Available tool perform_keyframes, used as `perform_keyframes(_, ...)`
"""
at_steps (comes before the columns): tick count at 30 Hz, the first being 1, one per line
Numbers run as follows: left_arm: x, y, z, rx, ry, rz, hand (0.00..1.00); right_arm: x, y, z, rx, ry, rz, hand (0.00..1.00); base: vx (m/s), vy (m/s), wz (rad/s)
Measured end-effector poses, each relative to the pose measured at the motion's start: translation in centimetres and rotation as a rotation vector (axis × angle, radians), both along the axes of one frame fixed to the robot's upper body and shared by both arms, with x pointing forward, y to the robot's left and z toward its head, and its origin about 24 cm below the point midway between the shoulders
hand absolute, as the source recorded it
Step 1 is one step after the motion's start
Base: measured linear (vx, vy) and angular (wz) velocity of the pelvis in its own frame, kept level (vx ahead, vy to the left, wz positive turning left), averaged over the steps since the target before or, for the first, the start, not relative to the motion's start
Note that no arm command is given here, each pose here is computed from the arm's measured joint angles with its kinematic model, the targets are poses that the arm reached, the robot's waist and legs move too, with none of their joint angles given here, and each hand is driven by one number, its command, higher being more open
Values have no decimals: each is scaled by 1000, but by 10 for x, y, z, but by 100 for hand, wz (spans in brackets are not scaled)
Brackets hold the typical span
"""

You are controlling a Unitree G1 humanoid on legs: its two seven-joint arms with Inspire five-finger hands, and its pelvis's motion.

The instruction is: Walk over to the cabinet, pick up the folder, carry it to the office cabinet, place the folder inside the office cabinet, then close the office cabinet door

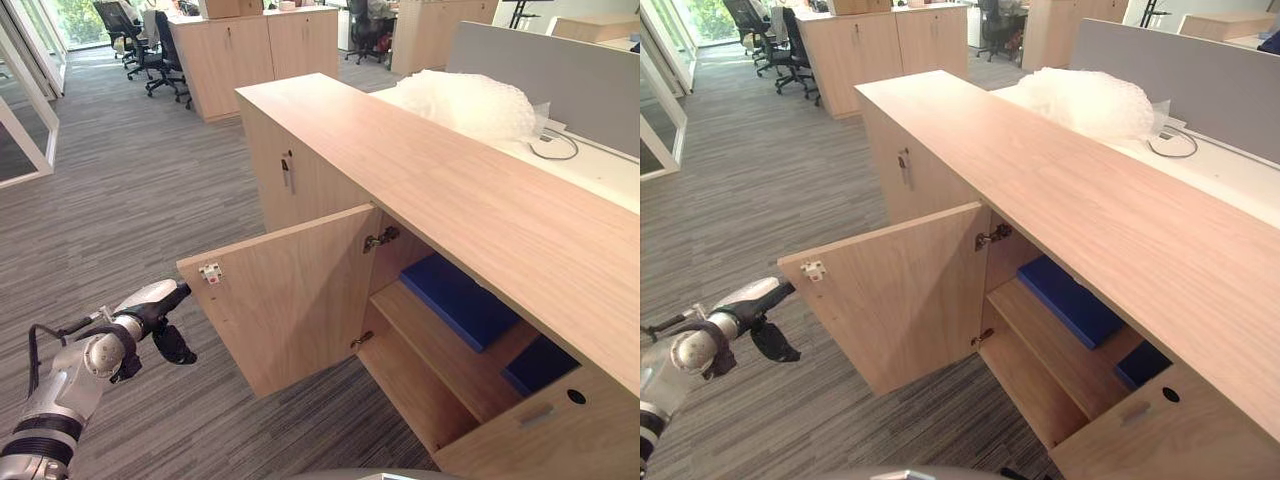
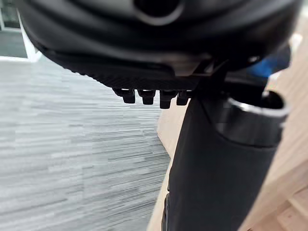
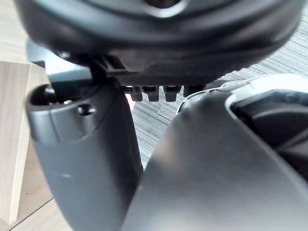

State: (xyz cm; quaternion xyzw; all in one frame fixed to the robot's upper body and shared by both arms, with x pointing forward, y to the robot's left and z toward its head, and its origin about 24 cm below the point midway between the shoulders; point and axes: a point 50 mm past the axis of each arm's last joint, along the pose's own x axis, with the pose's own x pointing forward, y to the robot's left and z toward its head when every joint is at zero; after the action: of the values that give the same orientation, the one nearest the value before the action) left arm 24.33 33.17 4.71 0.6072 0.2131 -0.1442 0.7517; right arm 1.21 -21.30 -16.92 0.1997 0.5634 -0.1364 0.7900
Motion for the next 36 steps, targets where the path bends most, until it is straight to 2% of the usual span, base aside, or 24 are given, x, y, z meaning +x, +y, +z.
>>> perform_keyframes(12, 1, -5, 7, 320, -121, -125, 100, 1, 3, -1, -1, 10, 75, 100, 6, -4, 3)
perform_keyframes(23, -4, -25, -6, 400, -309, -158, 100, 4, 6, -2, -27, 5, 139, 100, -25, 2, -2)
perform_keyframes(32, -22, -64, -21, 347, -304, -320, 100, 2, 1, -2, -75, 35, 149, 100, -33, 39, 6)
perform_keyframes(36, -40, -98, -40, 213, -200, -434, 100, 1, -6, -1, -99, 44, 147, 100, -111, 101, 4)
